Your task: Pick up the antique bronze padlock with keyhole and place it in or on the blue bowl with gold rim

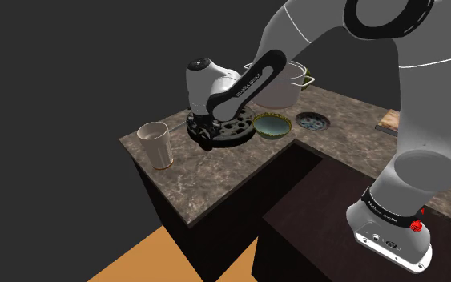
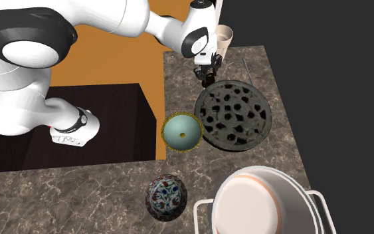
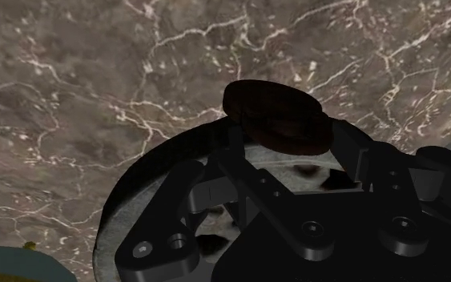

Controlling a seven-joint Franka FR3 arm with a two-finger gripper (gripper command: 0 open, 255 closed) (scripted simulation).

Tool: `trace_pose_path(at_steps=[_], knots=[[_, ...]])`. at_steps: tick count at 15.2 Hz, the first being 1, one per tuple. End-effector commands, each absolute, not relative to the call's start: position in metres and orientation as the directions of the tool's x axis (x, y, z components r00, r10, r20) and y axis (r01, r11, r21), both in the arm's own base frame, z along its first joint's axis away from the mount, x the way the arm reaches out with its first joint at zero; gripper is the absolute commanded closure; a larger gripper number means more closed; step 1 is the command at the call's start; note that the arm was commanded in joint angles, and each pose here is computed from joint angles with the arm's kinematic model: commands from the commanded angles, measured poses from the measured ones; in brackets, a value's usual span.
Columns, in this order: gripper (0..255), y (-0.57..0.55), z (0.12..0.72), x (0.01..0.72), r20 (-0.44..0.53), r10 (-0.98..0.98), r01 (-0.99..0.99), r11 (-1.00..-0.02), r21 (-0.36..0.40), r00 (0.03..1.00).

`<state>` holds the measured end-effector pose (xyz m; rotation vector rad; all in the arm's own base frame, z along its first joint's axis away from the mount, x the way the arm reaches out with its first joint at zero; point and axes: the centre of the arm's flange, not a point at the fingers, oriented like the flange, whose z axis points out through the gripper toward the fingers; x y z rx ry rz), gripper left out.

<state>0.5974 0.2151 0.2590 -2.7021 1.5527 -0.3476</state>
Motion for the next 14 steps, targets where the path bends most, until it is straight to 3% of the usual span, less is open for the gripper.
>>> trace_pose_path(at_steps=[1, 14], knots=[[255, 0.215, 0.259, 0.597, 0.188, -0.854, -0.853, -0.510, -0.115, 0.485], [255, 0.215, 0.301, 0.597, 0.188, -0.854, -0.853, -0.510, -0.115, 0.485]])
